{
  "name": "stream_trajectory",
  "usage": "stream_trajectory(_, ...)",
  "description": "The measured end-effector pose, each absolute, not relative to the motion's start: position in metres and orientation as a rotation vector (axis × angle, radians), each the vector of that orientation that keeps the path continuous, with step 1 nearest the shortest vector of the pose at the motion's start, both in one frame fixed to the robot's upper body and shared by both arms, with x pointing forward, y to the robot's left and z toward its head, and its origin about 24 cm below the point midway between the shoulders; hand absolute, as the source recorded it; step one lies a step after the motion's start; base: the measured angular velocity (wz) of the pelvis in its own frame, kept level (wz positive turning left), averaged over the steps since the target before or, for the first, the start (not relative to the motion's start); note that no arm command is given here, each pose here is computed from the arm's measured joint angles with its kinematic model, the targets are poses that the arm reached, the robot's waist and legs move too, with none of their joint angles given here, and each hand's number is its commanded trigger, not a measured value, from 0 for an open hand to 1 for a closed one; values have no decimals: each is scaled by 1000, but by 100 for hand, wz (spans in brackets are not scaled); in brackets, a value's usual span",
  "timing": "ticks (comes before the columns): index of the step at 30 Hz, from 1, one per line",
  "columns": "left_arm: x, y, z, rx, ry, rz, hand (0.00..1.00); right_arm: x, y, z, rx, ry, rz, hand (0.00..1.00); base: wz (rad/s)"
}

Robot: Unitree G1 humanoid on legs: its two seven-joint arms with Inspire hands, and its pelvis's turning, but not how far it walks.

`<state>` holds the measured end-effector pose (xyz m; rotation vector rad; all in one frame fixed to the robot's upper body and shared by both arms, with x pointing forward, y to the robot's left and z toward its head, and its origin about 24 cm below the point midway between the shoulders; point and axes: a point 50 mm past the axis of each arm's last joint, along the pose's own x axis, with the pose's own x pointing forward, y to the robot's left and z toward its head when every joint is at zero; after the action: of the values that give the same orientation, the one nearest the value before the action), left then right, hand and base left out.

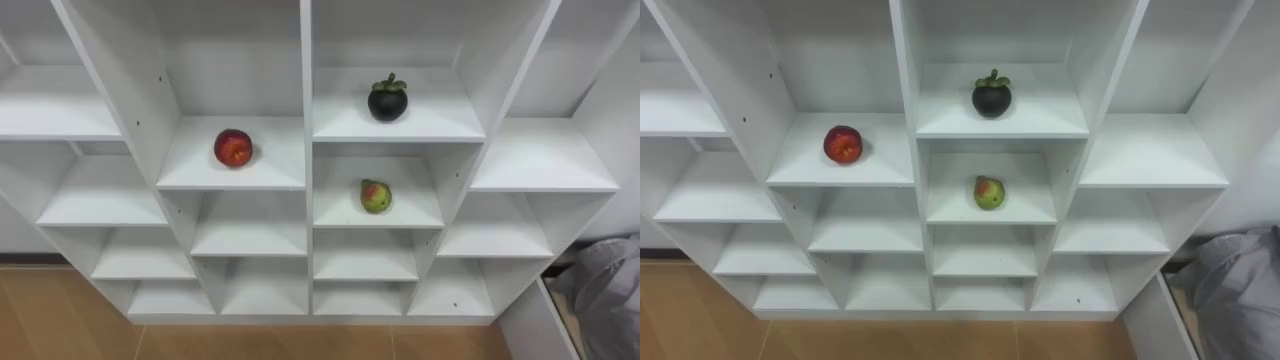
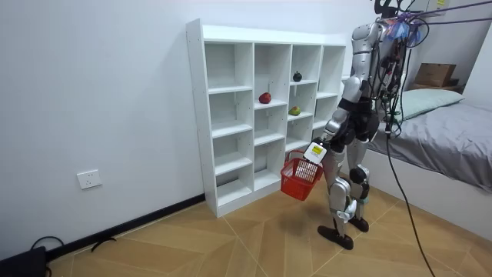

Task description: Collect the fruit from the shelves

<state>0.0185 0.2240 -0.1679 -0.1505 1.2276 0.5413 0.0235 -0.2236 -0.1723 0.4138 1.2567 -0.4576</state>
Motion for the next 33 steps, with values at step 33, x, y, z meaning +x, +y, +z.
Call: stream_trajectory(33, 23, 240, -164, -133, 1192, 592, 100, 125, -257, -121, 42, 799, -571, 0, 0)
